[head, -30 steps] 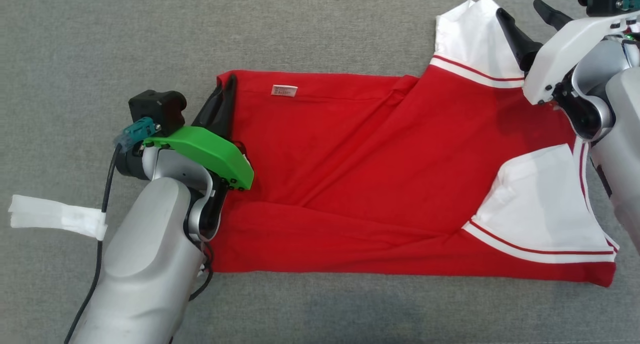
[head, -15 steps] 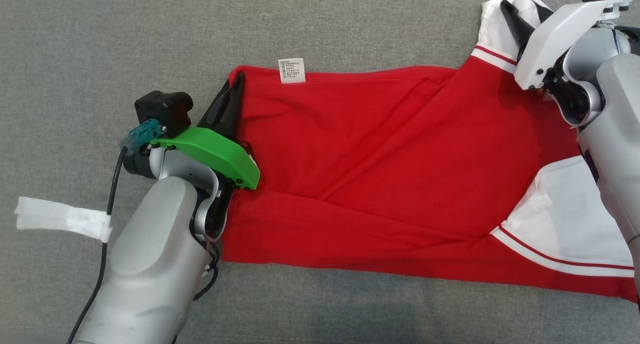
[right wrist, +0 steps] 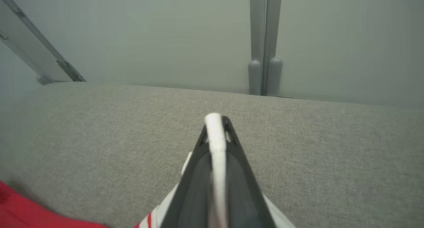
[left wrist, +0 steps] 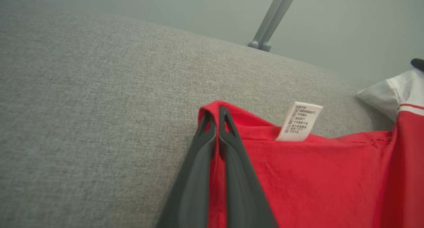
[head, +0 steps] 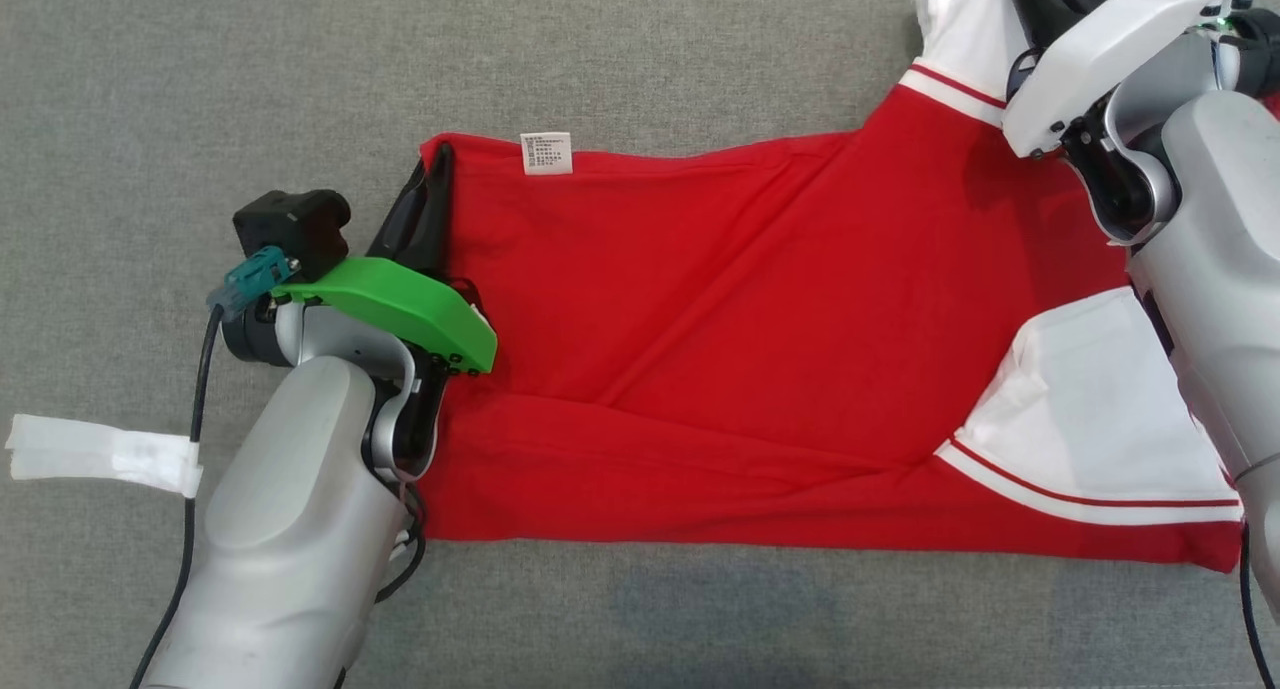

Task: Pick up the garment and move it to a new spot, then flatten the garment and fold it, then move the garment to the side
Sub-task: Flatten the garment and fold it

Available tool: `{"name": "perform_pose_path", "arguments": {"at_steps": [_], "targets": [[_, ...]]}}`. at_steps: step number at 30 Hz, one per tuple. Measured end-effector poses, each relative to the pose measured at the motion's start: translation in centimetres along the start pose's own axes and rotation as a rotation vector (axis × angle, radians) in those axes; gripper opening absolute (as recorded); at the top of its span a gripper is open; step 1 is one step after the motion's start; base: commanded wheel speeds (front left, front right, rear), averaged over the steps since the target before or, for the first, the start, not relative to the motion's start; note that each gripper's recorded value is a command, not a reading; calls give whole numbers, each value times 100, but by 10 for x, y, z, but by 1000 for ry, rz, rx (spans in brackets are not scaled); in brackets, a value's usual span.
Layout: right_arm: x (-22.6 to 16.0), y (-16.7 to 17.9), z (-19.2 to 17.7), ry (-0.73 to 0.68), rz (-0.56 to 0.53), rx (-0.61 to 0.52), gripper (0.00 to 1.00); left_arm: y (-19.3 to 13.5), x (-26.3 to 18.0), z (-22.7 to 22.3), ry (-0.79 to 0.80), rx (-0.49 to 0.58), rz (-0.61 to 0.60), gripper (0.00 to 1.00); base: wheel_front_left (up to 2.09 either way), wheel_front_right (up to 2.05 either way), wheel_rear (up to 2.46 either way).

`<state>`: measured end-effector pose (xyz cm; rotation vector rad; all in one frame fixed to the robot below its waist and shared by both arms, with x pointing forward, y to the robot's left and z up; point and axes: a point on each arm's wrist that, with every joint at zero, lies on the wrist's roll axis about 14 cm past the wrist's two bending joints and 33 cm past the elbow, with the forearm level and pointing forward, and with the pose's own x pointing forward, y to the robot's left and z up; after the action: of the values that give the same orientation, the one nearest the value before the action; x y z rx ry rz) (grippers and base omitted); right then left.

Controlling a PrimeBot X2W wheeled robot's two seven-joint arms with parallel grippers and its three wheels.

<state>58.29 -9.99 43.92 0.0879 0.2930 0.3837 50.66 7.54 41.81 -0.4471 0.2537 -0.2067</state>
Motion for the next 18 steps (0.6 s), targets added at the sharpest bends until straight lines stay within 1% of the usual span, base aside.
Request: {"name": "perform_pose_path", "arguments": {"at_steps": [3,7,11,15,18], "targets": [[-12,-2,13,-87,-8,7,0,-6,-1,8,-23,-7,-10,0,0,0,0],[-37,-8,5,-143,-43,38,0,-8,-9,15,-47,-15,-13,0,0,0,0],[-57,-6,-7,-149,-55,54,0,-1,-20,17,-54,-13,-1,0,0,0,0],[-81,1,-22,-134,-76,120,0,5,-38,16,-56,-17,16,0,0,0,0],[-102,5,-32,-130,-98,174,0,3,-52,14,-60,-26,15,0,0,0,0]]}}
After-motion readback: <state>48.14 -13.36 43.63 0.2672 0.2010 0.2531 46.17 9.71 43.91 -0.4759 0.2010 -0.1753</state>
